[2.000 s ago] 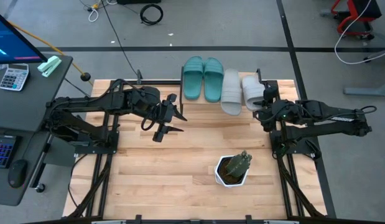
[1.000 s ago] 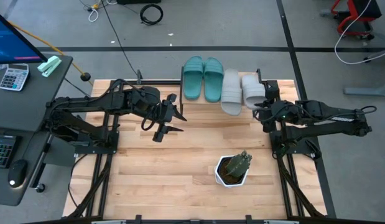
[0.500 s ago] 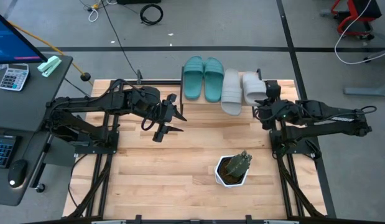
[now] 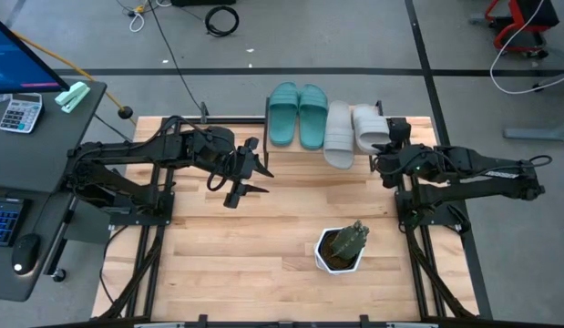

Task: Pick and place slides into the shelf
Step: Put the gray slides on the shelf

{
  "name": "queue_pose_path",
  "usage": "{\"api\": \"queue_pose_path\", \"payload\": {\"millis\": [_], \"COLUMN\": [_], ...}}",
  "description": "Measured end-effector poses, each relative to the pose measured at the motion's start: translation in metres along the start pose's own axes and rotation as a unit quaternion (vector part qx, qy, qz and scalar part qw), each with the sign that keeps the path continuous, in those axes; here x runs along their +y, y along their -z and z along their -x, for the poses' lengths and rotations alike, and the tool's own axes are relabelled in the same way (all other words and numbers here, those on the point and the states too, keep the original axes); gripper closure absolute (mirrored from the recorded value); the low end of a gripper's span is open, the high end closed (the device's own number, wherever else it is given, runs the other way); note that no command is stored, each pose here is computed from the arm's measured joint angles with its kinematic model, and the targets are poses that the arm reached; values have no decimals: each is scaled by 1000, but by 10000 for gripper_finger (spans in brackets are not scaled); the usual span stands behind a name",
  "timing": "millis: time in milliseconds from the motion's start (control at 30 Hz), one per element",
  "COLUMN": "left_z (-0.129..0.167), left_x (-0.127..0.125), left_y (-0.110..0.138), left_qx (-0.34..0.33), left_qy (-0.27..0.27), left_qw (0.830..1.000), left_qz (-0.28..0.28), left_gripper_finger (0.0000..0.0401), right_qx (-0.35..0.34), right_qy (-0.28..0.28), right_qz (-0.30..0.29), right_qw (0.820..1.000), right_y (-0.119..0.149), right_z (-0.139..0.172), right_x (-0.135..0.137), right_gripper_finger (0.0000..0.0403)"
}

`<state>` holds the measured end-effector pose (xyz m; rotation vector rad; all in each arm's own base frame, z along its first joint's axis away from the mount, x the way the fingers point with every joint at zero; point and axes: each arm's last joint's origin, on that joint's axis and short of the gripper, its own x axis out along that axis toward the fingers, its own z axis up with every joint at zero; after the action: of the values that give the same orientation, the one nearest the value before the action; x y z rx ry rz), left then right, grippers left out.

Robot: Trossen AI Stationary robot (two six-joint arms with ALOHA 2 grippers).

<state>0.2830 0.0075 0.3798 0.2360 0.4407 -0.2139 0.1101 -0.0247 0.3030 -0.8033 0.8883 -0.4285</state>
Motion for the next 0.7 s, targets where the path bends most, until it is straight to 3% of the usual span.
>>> {"api": "queue_pose_path", "payload": {"millis": [267, 700], "left_z": [0, 0], "left_x": [0, 0], "left_y": [0, 1], "left_qx": [0, 4], "left_qy": [0, 1], "left_qw": [1000, 1000], "left_qz": [0, 1], "left_gripper_finger": [200, 201], "right_qx": [26, 6], "right_qy": [11, -17], "right_qz": [0, -27], "right_qw": [1000, 999], "right_y": [5, 7], "right_z": [-5, -10], "right_x": [-6, -11], "right_gripper_finger": [358, 358]}}
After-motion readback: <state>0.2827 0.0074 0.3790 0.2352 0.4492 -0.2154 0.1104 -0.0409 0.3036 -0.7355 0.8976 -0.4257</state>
